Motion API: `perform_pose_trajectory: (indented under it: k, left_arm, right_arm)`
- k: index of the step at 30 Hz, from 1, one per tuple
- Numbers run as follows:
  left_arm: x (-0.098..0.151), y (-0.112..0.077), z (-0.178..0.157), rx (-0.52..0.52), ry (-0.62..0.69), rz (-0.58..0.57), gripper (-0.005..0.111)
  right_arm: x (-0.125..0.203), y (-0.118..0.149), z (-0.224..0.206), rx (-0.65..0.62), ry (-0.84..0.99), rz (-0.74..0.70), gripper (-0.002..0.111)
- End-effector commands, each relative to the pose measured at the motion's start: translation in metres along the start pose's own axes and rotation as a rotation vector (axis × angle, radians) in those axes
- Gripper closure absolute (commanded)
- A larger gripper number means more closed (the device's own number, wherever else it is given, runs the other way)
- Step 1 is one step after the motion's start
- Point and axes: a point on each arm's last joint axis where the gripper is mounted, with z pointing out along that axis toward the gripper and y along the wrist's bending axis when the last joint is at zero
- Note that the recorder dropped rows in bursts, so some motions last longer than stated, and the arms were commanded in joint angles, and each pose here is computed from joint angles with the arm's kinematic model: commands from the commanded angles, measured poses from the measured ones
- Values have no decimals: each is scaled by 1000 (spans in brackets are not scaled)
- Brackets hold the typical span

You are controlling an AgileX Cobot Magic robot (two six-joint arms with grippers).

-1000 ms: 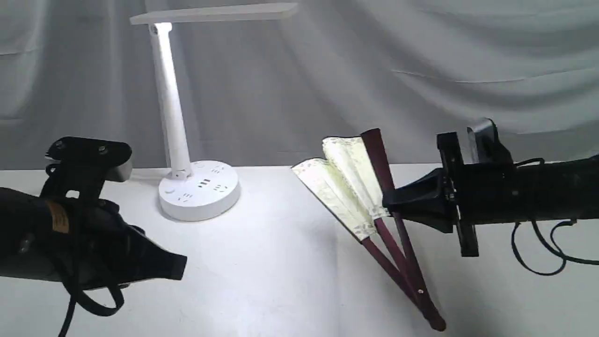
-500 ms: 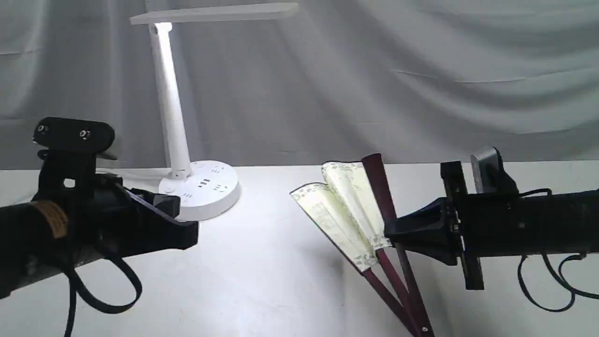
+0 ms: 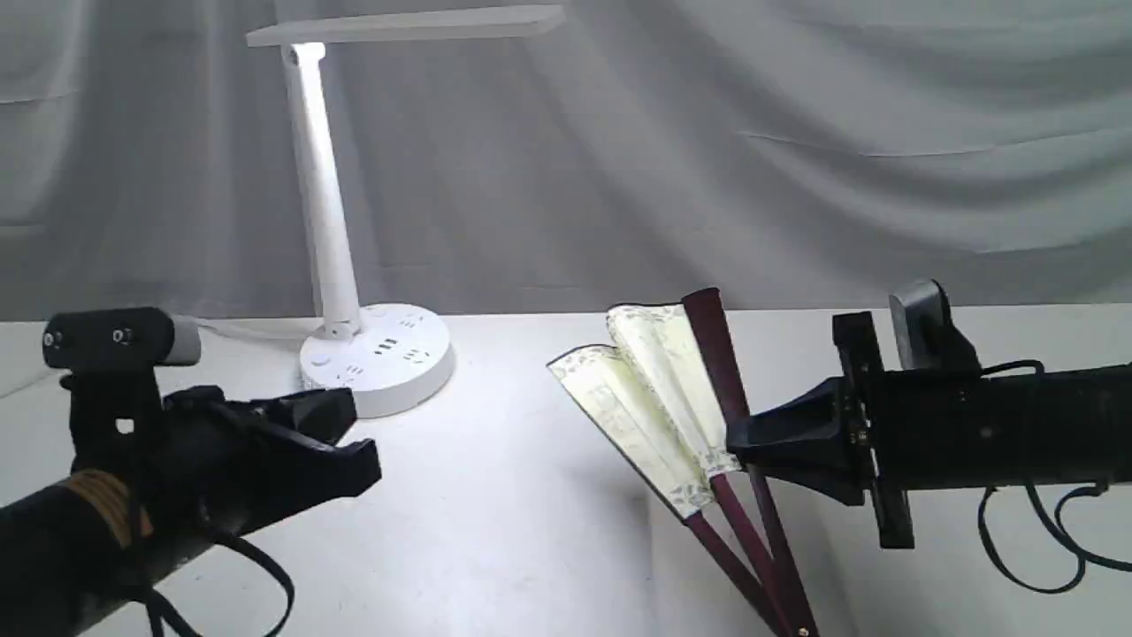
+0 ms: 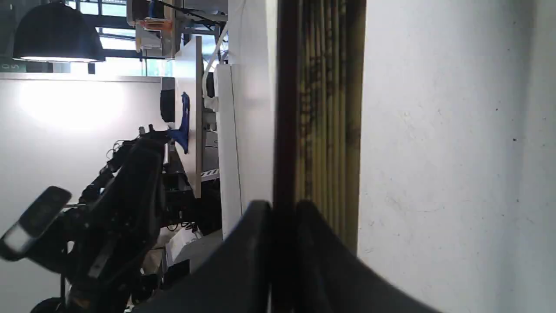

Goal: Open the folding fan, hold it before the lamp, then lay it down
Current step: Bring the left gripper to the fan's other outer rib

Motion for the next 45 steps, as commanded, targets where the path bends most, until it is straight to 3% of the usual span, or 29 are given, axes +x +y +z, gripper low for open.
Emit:
perform_pose_trajectory:
  k: [1, 3, 6, 9, 14, 17, 29, 31, 37, 45]
  left_arm:
    - [13, 3, 9, 0, 15, -159, 76]
    - [22, 5, 15, 5, 36, -224, 64]
    - [32, 3, 22, 63, 53, -263, 54]
    - [40, 0, 28, 130, 50, -300, 54]
    - [53, 3, 44, 124, 94, -471, 54]
    - [58, -1, 54, 182, 123, -561, 54]
    - [79, -11, 101, 441, 209, -1109, 54]
    - [85, -9, 110, 430, 227, -1165, 54]
    - [95, -8, 125, 438, 278, -1228, 54]
    - [78, -16, 139, 512, 247, -1204, 54]
  right_arm:
    - [-1, 7, -2, -22, -13, -28, 108]
    - [-1, 7, -2, -22, -13, -40, 108]
    - [-1, 7, -2, -22, -13, -46, 108]
    - [-1, 7, -2, -22, -13, -46, 108]
    - [-1, 7, -2, -22, -13, -51, 108]
    - [-1, 7, -2, -22, -13, -51, 108]
    - [-1, 7, -2, -22, -14, -77, 108]
    - [-1, 6, -2, -21, -13, -75, 108]
    - [0, 6, -2, -20, -11, -95, 108]
    - [0, 6, -2, -20, -11, -104, 108]
